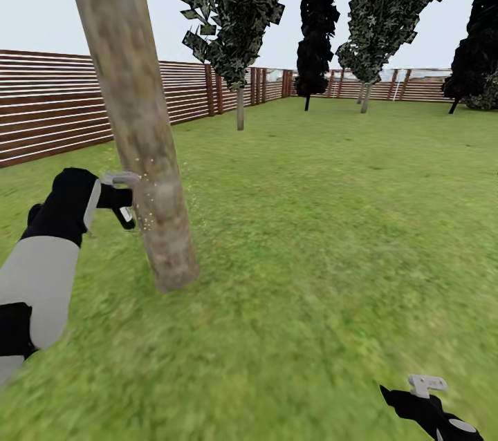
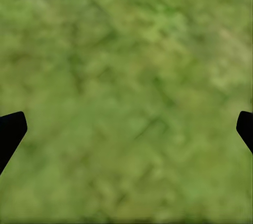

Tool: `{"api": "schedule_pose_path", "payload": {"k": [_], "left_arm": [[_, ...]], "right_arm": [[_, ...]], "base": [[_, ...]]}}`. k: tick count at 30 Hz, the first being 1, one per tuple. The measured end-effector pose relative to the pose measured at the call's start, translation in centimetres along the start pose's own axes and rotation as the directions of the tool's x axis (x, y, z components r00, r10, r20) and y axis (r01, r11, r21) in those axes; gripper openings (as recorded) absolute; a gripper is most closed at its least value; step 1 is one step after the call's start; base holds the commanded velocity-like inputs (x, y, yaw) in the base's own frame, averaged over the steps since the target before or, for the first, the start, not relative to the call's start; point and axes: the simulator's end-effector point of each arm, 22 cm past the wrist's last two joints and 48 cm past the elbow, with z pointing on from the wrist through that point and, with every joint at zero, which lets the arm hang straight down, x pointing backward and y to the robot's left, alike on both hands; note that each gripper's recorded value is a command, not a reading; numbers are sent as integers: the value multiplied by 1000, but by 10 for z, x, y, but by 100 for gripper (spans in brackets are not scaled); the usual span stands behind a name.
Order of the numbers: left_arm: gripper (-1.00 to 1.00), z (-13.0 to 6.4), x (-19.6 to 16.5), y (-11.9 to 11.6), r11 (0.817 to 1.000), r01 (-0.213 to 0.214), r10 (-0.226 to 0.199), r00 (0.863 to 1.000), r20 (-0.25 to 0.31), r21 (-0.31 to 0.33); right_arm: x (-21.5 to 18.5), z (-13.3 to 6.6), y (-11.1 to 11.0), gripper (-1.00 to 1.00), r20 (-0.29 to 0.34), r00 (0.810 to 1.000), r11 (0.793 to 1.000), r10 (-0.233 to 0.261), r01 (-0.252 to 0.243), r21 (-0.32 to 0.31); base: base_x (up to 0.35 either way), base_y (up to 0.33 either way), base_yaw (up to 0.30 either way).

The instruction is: In the garden, pick up the pesticide atomizer on the floor and spray pesticide onto both trees until each tree trunk is fully covered.

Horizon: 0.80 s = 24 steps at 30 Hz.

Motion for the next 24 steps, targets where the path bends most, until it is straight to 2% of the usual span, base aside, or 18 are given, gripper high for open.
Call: {"api": "schedule_pose_path", "payload": {"k": [3,6,9,11,12,14,15,18,24], "left_arm": [[-100,6,12,2,1000,-6,6,1000,-26,-4],[-100,31,64,9,1000,-9,7,990,-139,-13],[-100,42,97,21,1000,-9,3,979,-204,-27],[-100,34,80,43,998,-1,-10,984,-179,-59],[-100,28,63,45,998,9,-18,988,-155,-57],[-100,13,25,58,996,-8,-2,994,-108,-94],[-100,11,20,62,994,-13,2,995,-104,-104],[-100,10,18,66,993,-22,10,995,-102,-118],[-100,21,46,62,994,-32,18,991,-131,-109]], "right_arm": [[0,0,0,100,0,1000,1000,0,0,0],[0,0,0,100,-1,1000,1000,0,0,1],[0,0,-1,100,0,1000,1000,0,0,1],[0,0,-1,100,0,1000,1000,0,0,1],[0,0,-1,100,0,1000,1000,0,0,1],[0,0,-1,100,0,1000,1000,0,0,1],[0,0,-1,100,0,1000,1000,0,0,1],[0,0,-1,100,0,1000,1000,0,0,1],[-1,0,-2,100,3,1000,1000,1,-1,3]], "base": [[0,0,0],[0,0,0],[0,0,0],[0,0,0],[0,0,0],[0,0,0],[0,0,0],[0,0,0],[0,0,12]]}}
